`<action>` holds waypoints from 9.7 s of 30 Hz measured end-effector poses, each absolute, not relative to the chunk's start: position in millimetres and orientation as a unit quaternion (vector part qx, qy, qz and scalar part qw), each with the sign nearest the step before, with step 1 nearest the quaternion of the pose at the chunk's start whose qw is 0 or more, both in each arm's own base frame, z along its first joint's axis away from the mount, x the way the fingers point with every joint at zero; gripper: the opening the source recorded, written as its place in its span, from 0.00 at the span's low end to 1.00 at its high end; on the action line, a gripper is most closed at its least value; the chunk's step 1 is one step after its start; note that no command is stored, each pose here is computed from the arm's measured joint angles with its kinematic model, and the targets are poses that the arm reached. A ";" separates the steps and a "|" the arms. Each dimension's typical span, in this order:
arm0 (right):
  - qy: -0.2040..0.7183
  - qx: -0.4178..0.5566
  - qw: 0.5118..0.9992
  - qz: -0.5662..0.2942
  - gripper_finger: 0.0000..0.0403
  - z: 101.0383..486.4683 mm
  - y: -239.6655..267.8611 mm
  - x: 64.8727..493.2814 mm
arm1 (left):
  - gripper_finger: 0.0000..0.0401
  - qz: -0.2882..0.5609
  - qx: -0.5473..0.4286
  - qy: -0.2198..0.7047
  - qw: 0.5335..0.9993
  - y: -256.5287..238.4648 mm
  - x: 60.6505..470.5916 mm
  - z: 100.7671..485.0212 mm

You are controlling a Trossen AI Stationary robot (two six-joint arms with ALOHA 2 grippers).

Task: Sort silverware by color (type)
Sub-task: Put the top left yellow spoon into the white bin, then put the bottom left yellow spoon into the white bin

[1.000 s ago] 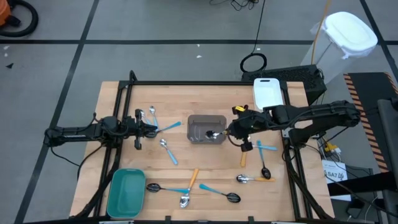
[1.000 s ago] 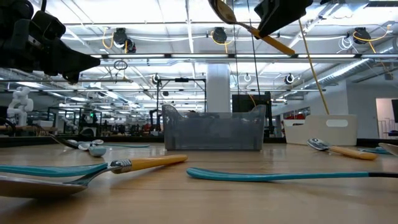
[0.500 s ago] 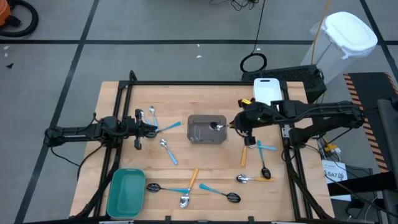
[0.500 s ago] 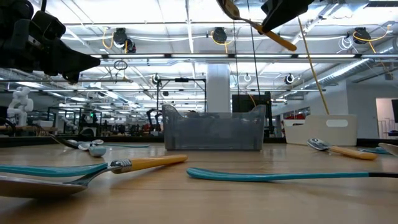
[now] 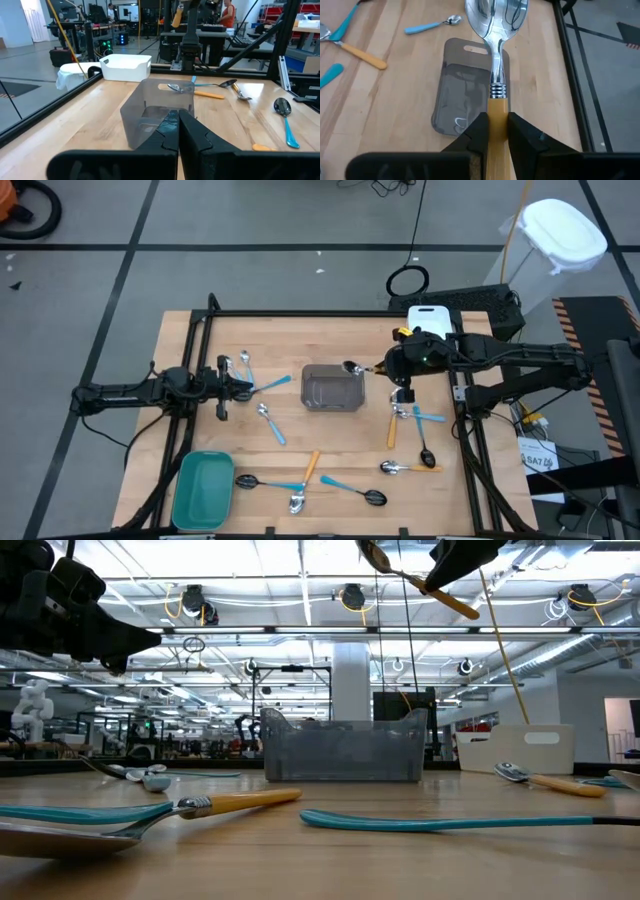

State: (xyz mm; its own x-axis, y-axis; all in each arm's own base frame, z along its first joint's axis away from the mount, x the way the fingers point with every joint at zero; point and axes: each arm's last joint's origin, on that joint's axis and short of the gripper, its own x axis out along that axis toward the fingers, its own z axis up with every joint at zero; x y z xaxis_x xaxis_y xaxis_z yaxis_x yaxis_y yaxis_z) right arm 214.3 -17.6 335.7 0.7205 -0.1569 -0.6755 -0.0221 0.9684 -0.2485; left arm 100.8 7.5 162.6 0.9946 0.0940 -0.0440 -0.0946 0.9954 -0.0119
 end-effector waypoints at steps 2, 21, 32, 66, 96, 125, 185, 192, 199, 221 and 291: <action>0.373 -0.118 0.919 -0.043 0.12 336.2 -20.3 212.7 | 0.00 0.047 -0.010 0.022 0.999 7.4 100.8 162.6; 0.406 -0.089 0.902 -0.115 0.12 333.8 -44.7 201.3 | 0.00 0.047 -0.016 0.021 0.999 7.5 100.8 162.5; 0.396 -0.080 0.900 -0.165 0.12 340.9 -55.3 187.6 | 0.00 0.047 -0.016 0.021 0.999 7.5 100.8 162.5; 0.404 -0.003 0.856 -0.324 0.12 345.6 -91.3 149.5 | 0.00 0.047 -0.016 0.021 0.999 7.5 100.8 162.5; 0.419 0.062 0.808 -0.408 0.12 341.5 -116.3 125.4 | 0.00 0.047 -0.021 0.021 0.998 7.5 100.8 162.5; 0.423 0.106 0.749 -0.499 0.12 266.6 -134.4 109.2 | 0.00 0.047 -0.022 0.021 0.998 7.5 100.8 162.5; 0.431 0.098 0.691 -0.572 0.12 186.4 -137.3 109.7 | 0.00 0.047 -0.022 0.021 0.998 7.5 100.8 162.4; 0.453 0.092 0.670 -0.581 0.12 178.3 -140.3 112.5 | 0.00 0.047 -0.021 0.021 0.998 7.5 100.8 162.4; 0.465 0.093 0.663 -0.579 0.12 173.2 -141.5 114.6 | 0.00 0.047 -0.021 0.021 0.998 7.5 100.8 162.4; 0.472 0.104 0.651 -0.585 0.15 165.6 -144.7 117.4 | 0.00 0.047 -0.021 0.021 0.998 7.5 100.8 162.5; 0.358 0.059 0.864 -0.349 0.36 243.6 -60.2 147.5 | 0.00 0.088 -0.018 0.011 0.996 9.8 100.6 164.1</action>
